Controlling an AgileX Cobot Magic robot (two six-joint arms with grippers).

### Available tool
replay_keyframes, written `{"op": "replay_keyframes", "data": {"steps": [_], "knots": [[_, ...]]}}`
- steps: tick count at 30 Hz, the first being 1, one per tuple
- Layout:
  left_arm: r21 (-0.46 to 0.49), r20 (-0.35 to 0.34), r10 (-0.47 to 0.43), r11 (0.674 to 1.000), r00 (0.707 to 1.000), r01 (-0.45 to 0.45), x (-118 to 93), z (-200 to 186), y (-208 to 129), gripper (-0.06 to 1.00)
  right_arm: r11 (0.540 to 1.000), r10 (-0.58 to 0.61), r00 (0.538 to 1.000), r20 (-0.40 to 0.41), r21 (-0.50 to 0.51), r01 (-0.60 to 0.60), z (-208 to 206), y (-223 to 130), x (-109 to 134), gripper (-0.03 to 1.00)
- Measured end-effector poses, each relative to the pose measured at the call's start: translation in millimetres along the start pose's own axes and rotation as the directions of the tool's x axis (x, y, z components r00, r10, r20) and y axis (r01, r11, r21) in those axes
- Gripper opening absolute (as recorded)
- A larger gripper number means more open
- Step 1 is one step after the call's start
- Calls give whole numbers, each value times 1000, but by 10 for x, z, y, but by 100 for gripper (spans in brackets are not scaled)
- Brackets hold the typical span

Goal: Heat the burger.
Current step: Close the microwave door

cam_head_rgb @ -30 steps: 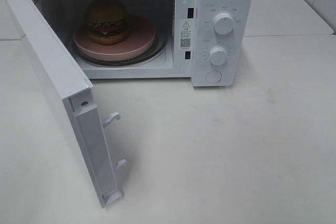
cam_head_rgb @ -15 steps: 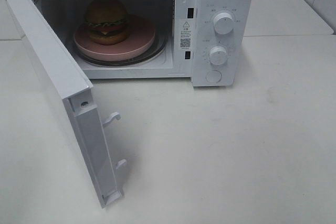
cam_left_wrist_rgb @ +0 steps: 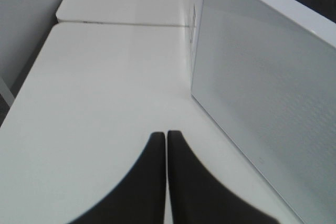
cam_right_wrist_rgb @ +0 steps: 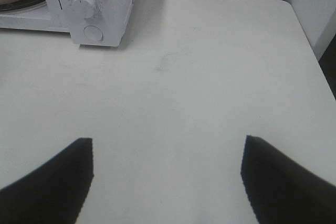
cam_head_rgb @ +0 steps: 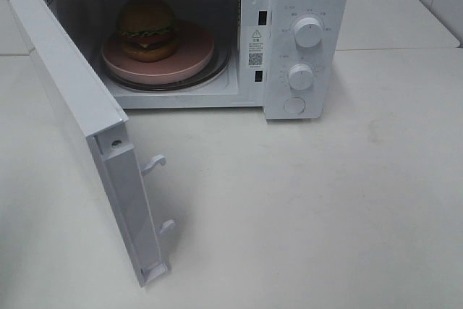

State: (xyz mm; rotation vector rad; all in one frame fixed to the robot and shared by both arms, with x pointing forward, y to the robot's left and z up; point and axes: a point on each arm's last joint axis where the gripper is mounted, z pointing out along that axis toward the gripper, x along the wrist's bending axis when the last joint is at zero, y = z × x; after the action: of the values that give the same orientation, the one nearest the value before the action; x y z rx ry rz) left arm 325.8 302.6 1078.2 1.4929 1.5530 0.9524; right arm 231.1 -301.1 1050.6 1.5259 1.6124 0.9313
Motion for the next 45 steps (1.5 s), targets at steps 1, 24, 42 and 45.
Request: {"op": "replay_keyframes", "data": {"steps": [1, 24, 42, 45], "knots": [[-43, -15, 8, 999, 1000, -9, 24, 104, 2, 0, 1000, 0, 1000, 0, 0, 0, 0, 0, 0, 75], [-214, -96, -24, 977, 995, 2, 191, 1035, -367, 0, 1000, 0, 1000, 0, 0, 0, 0, 0, 0, 75], [-201, 113, 29, 980, 993, -6, -32, 1616, -570, 0, 1000, 0, 1000, 0, 0, 0, 0, 0, 0, 75], [-197, 163, 47, 980, 986, -14, -146, 1682, -620, 0, 1000, 0, 1000, 0, 0, 0, 0, 0, 0, 75]]}}
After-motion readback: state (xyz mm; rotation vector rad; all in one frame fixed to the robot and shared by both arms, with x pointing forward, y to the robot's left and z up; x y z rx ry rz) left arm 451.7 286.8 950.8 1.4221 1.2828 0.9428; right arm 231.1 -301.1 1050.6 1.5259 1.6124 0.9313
